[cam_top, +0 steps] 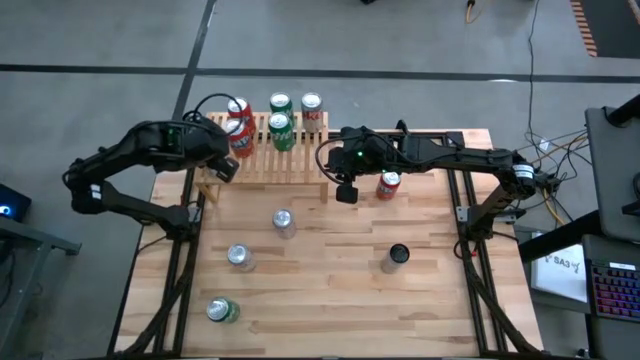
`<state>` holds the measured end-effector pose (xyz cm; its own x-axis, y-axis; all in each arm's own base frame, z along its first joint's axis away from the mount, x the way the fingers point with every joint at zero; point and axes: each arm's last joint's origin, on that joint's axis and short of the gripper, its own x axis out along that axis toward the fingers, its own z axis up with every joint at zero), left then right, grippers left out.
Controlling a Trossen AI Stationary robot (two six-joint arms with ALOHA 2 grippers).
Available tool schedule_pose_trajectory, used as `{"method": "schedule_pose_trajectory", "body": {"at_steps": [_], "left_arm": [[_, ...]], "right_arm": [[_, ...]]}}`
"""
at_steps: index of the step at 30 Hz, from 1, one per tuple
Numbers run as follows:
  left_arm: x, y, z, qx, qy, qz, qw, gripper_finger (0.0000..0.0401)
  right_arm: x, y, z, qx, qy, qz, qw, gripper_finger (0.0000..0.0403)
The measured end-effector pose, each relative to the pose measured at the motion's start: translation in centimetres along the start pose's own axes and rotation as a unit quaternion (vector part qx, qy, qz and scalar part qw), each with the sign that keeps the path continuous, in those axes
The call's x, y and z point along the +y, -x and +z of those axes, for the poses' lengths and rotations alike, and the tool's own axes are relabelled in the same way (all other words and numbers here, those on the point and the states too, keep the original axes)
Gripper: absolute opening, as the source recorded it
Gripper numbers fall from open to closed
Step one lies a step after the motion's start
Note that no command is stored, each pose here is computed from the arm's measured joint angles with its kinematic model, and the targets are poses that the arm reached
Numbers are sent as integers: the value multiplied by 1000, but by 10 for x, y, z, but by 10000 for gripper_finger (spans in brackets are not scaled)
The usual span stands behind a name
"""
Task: Place canned beverage on shelf
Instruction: Put the top white/blue soda can on the shelf aligned with the other white/blue soda can
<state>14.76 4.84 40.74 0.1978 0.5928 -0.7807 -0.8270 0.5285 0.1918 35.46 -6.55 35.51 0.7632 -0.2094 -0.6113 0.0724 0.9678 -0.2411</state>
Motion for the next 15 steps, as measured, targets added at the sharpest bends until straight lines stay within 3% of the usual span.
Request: {"method": "schedule_pose_trajectory", "body": {"at_steps": [15], "left_arm": [[1,1,-2,9,2,-10,1000,0]], "right_arm": [[0,0,0,0,-3,0,1000,27]]}}
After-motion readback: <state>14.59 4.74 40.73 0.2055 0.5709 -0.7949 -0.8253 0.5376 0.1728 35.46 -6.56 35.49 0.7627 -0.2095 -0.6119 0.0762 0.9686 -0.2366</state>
